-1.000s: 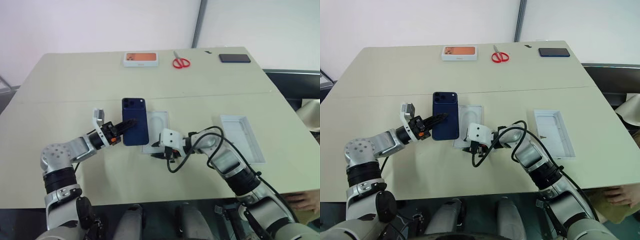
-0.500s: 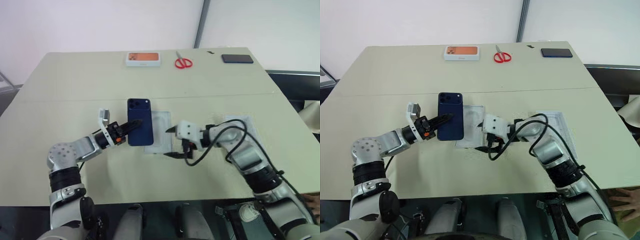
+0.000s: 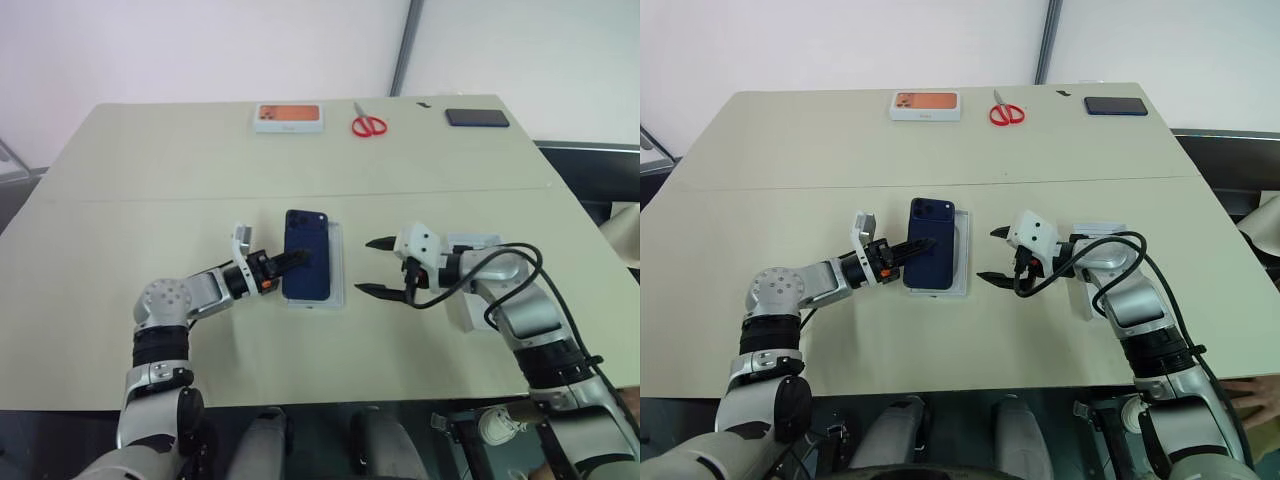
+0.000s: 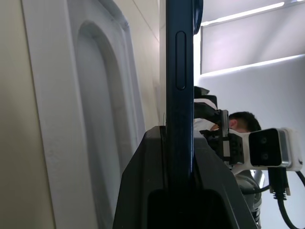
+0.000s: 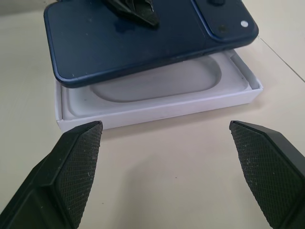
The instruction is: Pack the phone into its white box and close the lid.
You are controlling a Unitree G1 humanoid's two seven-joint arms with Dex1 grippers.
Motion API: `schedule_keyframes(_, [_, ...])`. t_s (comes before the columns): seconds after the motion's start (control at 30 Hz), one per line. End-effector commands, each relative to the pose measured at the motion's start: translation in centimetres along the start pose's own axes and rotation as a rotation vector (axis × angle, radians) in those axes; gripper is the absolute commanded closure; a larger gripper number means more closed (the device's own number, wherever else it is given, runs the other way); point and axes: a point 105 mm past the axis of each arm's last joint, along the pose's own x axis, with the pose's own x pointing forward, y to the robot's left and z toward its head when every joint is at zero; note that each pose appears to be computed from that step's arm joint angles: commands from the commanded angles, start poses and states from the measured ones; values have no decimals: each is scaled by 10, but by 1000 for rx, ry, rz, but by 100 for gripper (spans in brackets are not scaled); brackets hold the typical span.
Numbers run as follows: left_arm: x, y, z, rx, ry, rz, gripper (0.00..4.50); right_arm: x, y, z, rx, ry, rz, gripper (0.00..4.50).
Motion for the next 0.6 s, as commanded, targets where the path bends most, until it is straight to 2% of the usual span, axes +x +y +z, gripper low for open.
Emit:
schedule_keyframes(0.03, [6, -10, 2, 31, 20, -43, 350, 2, 2, 14, -54, -42, -4, 0])
schedule_keyframes(0.07, [6, -10, 1, 30, 29, -41, 315, 2, 2, 15, -54, -43, -7, 0])
schedule_keyframes(0.27, [11, -21, 4, 81, 44, -62, 10, 4, 1, 16, -50, -49, -6, 0])
schedule_keyframes(0.43, [12, -32, 6, 95, 54, -85, 4, 8, 2, 18, -51, -55, 1, 0])
schedule_keyframes(0.6, [5, -27, 1, 140, 102, -12, 4, 11, 0, 19, -52, -57, 5, 0])
